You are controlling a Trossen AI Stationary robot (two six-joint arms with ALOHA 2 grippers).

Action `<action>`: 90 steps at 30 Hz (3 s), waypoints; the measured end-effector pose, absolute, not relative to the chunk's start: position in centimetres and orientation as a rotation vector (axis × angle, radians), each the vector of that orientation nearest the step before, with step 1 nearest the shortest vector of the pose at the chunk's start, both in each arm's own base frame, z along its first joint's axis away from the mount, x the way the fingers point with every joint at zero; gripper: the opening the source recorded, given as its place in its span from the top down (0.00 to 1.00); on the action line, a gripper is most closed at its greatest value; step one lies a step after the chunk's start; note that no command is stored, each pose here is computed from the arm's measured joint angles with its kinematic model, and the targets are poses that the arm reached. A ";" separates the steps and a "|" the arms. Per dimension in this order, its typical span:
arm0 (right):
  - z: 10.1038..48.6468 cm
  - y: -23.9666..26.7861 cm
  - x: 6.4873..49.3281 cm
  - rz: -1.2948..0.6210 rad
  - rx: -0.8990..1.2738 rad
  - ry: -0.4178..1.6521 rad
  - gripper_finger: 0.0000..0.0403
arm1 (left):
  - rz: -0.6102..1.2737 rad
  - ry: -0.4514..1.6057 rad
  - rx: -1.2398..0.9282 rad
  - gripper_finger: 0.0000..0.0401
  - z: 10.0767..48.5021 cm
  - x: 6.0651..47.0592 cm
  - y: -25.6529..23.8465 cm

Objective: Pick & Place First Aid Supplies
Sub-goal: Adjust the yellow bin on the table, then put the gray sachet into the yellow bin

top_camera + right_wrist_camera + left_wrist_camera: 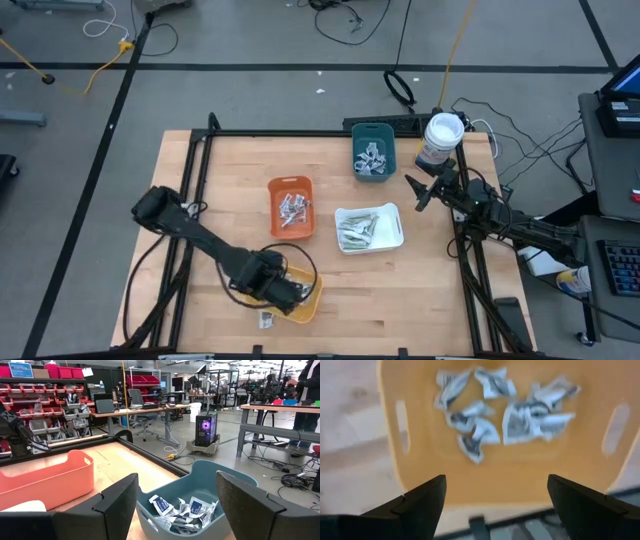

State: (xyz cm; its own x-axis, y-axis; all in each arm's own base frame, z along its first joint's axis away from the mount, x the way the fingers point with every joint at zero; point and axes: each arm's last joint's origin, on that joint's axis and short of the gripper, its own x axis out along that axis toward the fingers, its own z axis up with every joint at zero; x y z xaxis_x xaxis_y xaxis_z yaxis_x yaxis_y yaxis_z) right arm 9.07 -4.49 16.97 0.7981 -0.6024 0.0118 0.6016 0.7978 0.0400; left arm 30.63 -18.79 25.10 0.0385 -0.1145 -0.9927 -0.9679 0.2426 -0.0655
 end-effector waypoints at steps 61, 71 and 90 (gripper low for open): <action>17.0 -4.5 9.1 -0.647 0.035 -0.027 0.35 | 1.016 1.433 -1.134 0.12 17.6 30.0 -25.4; 17.0 -4.5 9.1 -0.646 0.035 -0.027 0.35 | 1.011 1.480 -1.079 0.13 15.3 29.9 -25.7; 17.0 -4.5 9.1 -0.646 0.035 -0.027 0.35 | 0.725 1.577 -0.869 0.95 14.7 28.2 -27.8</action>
